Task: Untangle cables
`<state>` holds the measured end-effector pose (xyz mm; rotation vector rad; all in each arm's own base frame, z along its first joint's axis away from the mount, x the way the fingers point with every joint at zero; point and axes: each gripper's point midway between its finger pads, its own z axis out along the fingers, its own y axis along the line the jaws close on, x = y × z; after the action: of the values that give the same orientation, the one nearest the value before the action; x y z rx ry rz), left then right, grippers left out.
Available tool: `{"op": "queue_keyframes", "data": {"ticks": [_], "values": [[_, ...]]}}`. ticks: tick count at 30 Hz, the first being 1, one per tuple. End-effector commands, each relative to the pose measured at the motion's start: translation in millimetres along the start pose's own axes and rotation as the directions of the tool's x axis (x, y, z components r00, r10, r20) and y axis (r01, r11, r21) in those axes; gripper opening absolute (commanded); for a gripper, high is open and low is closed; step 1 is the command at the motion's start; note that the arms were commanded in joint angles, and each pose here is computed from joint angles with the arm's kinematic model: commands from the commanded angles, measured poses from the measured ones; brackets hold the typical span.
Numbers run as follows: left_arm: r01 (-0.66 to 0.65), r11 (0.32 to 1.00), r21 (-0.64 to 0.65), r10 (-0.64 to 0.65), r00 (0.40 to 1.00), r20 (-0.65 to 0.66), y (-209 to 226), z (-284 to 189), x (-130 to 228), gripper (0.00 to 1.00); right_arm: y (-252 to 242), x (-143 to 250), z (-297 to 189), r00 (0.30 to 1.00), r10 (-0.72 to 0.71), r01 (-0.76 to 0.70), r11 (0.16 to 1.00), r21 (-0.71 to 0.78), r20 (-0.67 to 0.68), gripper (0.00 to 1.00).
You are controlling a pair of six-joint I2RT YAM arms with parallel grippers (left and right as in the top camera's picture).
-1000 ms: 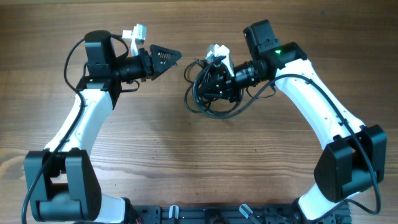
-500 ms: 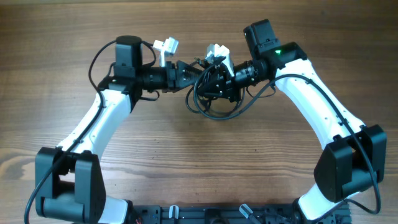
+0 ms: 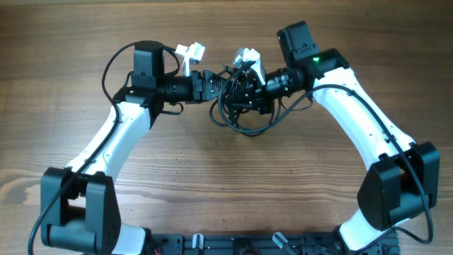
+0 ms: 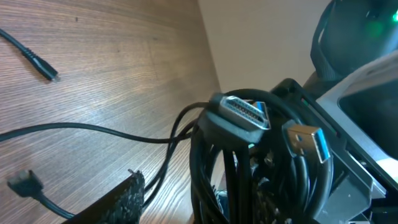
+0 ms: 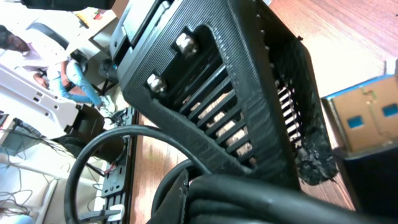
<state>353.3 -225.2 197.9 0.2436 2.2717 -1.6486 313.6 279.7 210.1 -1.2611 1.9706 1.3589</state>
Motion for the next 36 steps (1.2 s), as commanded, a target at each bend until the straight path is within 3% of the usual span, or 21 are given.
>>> {"op": "queue_keyframes", "data": {"ticks": [1, 4, 7, 8, 10, 14, 16, 20, 25, 33, 36], "values": [[-0.096, 0.993, 0.069, 0.101, 0.992, -0.076, -21.0, 18.7, 19.3, 0.52, 2.7, -14.0, -0.4, 0.999, 0.015, -0.014, 1.0, -0.022, 0.043, 0.04], [-0.114, 0.992, 0.06, 0.119, 0.988, -0.101, -25.3, 32.6, 28.7, 0.49, 5.4, -17.9, -0.8, 0.998, 0.019, -0.017, 0.999, -0.042, 0.059, 0.04], [-0.118, 0.993, 0.013, 0.119, 0.987, -0.107, -21.1, 43.0, 33.5, 0.41, 11.2, -22.5, -1.5, 0.997, 0.011, -0.005, 0.997, -0.077, 0.081, 0.04], [-0.117, 0.993, -0.011, 0.115, 0.987, -0.108, -18.2, 46.6, 35.3, 0.34, 12.8, -24.5, -1.8, 0.996, 0.013, -0.005, 0.996, -0.087, 0.089, 0.04], [-0.104, 0.991, -0.078, 0.096, 0.99, -0.106, -7.5, 51.7, 37.9, 0.04, 9.7, -30.1, -2.7, 0.993, 0.057, -0.049, 0.995, -0.084, 0.101, 0.04], [0.062, 0.934, -0.353, -0.061, 0.998, 0.014, 41.7, 40.6, 28.5, 0.04, -16.3, -51.6, -34.3, 0.951, 0.236, -0.233, 0.972, -0.042, 0.197, 0.04], [0.196, 0.844, -0.5, -0.15, 0.98, 0.13, 73.2, 22.9, 23.5, 0.04, -31.2, -60.7, -60.1, 0.913, 0.313, -0.318, 0.948, -0.024, 0.263, 0.04], [0.327, 0.715, -0.618, -0.208, 0.943, 0.259, 104.0, -3.1, 22.6, 0.04, -57.0, -69.6, -105.0, 0.84, 0.393, -0.423, 0.906, -0.002, 0.373, 0.04], [0.388, 0.629, -0.674, -0.23, 0.921, 0.315, 122.1, -25.0, 25.8, 0.04, -102.4, -56.4, -148.4, 0.718, 0.483, -0.608, 0.785, 0.114, 0.501, 0.04], [0.41, 0.606, -0.681, -0.23, 0.911, 0.343, 129.3, -37.0, 22.0, 0.04, -135.9, -16.2, -153.1, 0.639, 0.547, -0.753, 0.587, 0.296, 0.54, 0.04], [0.427, 0.561, -0.709, -0.208, 0.902, 0.379, 138.1, -50.2, 18.9, 0.04, -149.9, 14.4, -161.5, 0.593, 0.577, -0.805, 0.437, 0.401, 0.561, 0.04]]}}
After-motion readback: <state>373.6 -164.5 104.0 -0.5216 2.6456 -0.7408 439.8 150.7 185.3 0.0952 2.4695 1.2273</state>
